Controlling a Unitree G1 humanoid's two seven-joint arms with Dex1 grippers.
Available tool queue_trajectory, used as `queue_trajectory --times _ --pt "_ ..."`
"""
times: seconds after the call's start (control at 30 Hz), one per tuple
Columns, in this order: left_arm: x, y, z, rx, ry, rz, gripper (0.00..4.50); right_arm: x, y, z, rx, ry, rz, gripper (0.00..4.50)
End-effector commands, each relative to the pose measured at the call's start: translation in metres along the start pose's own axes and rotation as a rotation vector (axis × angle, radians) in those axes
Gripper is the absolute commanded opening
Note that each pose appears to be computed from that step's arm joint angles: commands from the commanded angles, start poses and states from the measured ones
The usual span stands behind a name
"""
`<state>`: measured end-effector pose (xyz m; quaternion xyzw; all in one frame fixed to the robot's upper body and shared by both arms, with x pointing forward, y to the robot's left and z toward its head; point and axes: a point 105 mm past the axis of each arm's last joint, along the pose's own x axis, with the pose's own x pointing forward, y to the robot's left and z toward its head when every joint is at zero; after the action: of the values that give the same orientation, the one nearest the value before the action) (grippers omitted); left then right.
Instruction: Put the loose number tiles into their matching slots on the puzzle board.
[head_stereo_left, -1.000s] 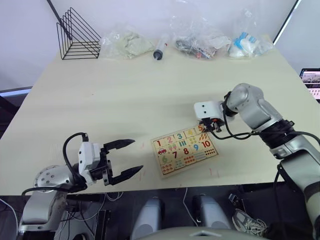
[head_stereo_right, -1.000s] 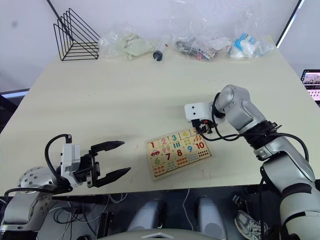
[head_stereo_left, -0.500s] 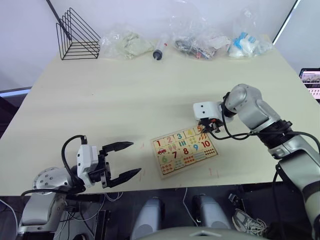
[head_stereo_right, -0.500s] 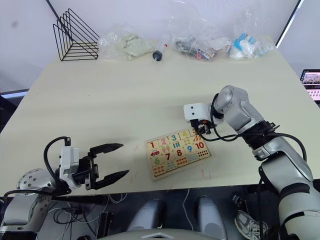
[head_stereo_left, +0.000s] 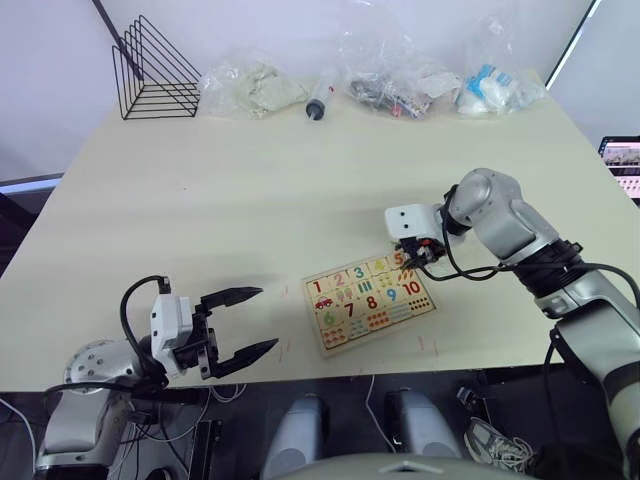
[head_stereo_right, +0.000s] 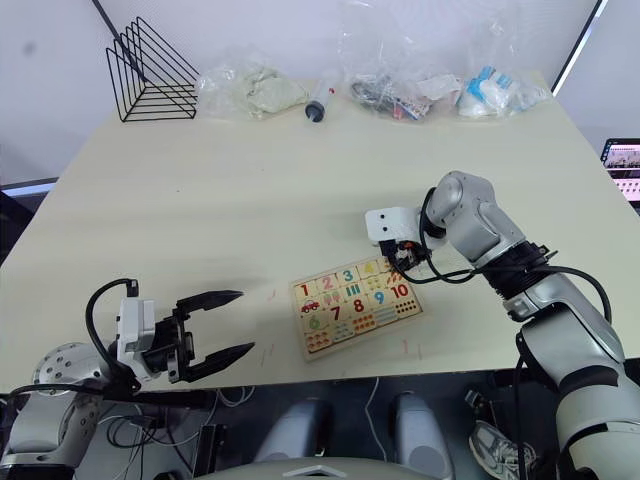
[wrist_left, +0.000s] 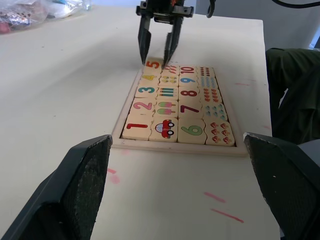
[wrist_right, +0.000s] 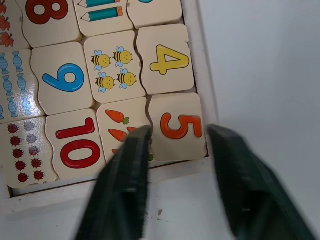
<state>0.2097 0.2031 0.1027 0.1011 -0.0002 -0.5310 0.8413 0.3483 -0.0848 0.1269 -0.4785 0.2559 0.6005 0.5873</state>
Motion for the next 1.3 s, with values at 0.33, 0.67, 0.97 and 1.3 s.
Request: queue_trajectory --times 0.33,0.67,0.97,1.3 --pt "-0.004 0.002 0.002 0.036 -0.011 0.0 4.5 -0.022 -0.012 0.006 -0.031 -0.028 -0.051 4.44" --pt "-0.003 0.004 0.001 0.034 -0.016 -0.004 4.5 -0.039 -0.01 0.004 0.1 -0.236 -0.132 3.8" --pt "-0.003 0.01 0.002 0.041 -0.017 -0.016 4.5 -0.04 -0.004 0.007 0.147 -0.431 -0.197 0.08" --pt "0.003 0.009 0.006 0.044 -0.026 -0.027 4.5 -0.027 0.006 -0.012 0.293 -0.573 -0.271 0.08"
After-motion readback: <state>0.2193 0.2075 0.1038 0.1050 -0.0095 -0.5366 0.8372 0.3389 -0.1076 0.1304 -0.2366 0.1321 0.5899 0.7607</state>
